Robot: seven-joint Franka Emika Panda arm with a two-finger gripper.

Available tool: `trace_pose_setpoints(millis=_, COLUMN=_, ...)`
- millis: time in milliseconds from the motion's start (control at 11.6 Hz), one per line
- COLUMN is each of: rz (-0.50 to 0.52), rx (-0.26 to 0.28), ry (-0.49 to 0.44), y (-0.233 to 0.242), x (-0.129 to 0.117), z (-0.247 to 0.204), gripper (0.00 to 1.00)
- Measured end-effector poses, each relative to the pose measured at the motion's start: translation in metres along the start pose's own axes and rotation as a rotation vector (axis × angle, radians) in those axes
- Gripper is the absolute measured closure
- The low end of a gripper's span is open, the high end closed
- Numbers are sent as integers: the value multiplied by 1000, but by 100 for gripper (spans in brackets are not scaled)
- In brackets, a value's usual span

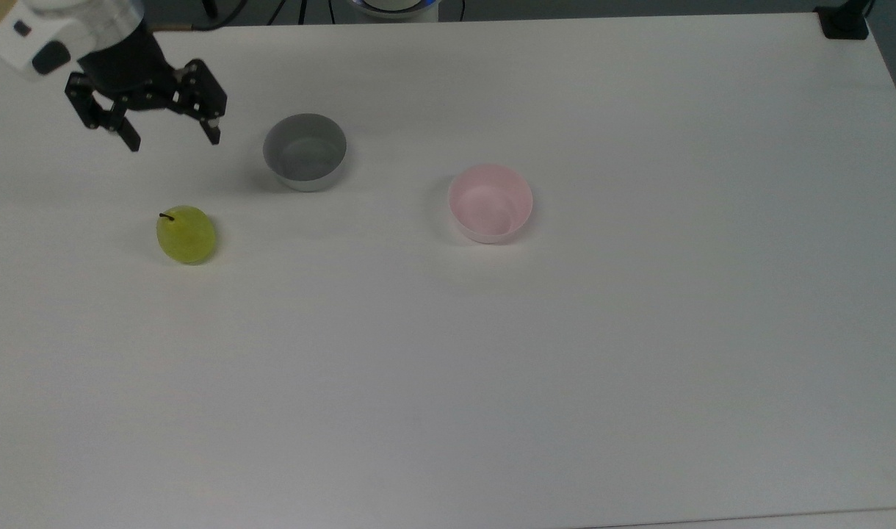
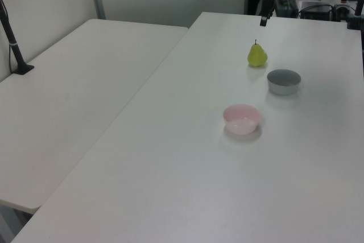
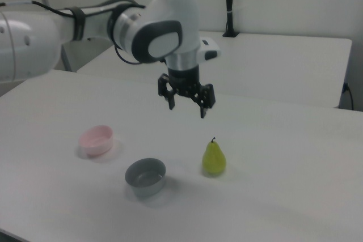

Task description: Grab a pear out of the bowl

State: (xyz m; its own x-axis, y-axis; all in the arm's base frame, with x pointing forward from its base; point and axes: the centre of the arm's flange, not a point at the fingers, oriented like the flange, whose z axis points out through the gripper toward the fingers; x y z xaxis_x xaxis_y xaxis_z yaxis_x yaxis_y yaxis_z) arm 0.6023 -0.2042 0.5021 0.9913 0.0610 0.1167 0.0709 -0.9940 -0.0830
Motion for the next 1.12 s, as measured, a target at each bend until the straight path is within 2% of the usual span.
trace_pose_setpoints(millis=431, rz=40, rx=29, ry=-28, y=-50, x=-20, z=-63, gripper=0)
trace_pose_setpoints(millis=777, rz=121, rx=47, ry=-53, y=-121, x=-27, z=-96, gripper=0)
trace_pose_setpoints(millis=863, rz=143, rx=42, ry=-59, y=-137, x=-28, z=-100, gripper=0)
trace_pose_setpoints(millis=1122, rz=112, rx=19, ry=-72, y=-173, x=-24, z=-99, gripper=0)
